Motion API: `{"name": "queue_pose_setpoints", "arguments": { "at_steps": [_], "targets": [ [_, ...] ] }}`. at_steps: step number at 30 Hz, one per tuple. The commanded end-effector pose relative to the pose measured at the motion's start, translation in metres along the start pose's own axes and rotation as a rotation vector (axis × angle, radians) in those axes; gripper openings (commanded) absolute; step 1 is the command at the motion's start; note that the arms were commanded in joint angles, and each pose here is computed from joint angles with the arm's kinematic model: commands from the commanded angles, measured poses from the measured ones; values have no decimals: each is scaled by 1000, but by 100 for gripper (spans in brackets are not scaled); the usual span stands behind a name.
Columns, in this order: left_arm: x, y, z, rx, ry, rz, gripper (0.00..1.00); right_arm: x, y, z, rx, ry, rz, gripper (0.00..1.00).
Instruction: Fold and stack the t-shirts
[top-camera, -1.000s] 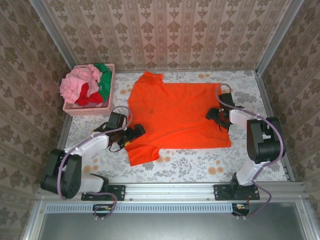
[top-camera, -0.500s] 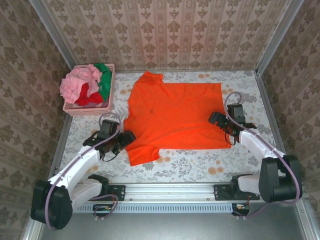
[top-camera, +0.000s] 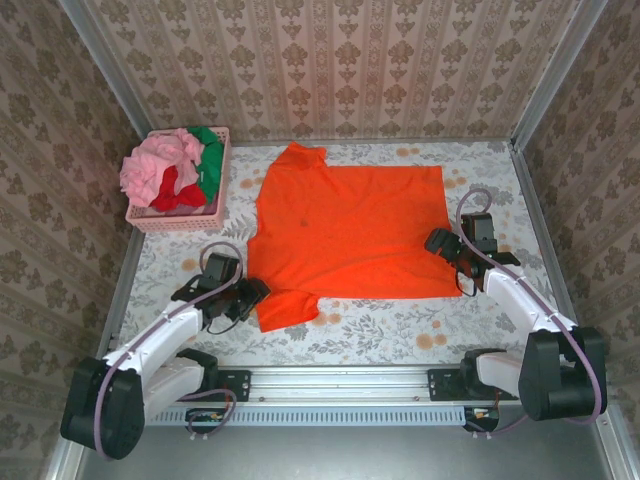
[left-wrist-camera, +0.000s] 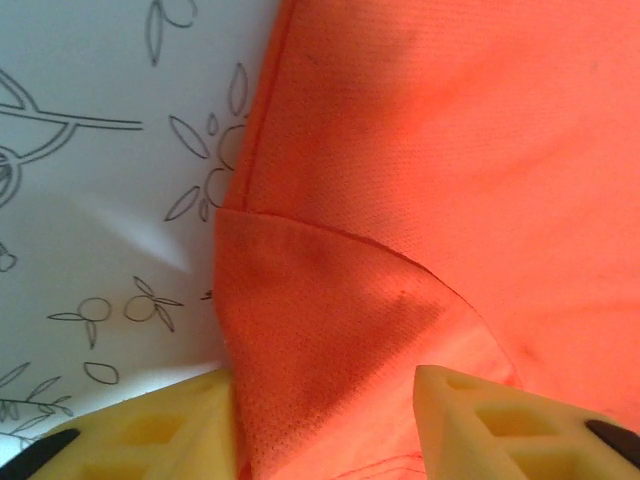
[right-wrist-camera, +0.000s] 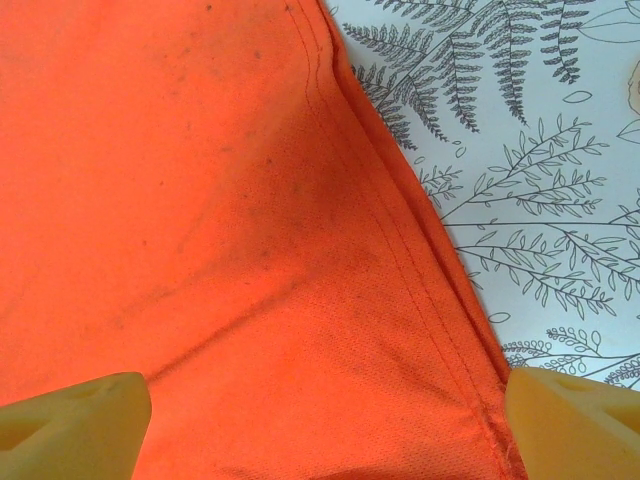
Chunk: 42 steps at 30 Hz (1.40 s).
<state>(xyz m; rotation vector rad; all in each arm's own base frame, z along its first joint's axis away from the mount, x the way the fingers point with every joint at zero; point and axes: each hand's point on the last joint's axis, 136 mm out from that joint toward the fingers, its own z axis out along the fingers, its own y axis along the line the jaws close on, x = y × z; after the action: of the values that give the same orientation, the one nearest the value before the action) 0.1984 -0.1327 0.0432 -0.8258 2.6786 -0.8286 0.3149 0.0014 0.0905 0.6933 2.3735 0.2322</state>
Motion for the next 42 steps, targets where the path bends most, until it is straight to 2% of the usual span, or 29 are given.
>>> {"name": "queue_pose_setpoints", "arguments": {
  "at_steps": [1,5,10,11,13,17,23,28,34,37,42],
  "targets": [
    [6,-2,-2,38,10,3,44,4,-8,2,37,13,13,92],
    [8,0,-1,38,14,-8,36,7,-9,5,36,23,25,92],
    [12,3,-4,30,23,-15,37,6,-9,6,40,25,26,92],
    [13,5,-3,28,25,-14,33,6,-9,5,41,24,26,92],
    [13,8,-2,26,19,-9,18,6,-9,5,39,21,29,92],
    [13,7,0,25,28,-3,0,5,-11,1,48,17,44,91],
    [11,6,-2,13,23,16,0,15,-42,-19,158,-23,122,87],
    [9,3,-3,22,19,12,0,47,-80,-40,255,-6,251,77],
    [7,-2,0,27,30,20,0,89,-80,-28,186,125,301,62],
    [6,-2,2,24,33,24,0,89,-68,-19,133,150,306,54],
    [7,1,3,22,35,19,0,81,-66,-14,132,136,289,42]
  ]
}}
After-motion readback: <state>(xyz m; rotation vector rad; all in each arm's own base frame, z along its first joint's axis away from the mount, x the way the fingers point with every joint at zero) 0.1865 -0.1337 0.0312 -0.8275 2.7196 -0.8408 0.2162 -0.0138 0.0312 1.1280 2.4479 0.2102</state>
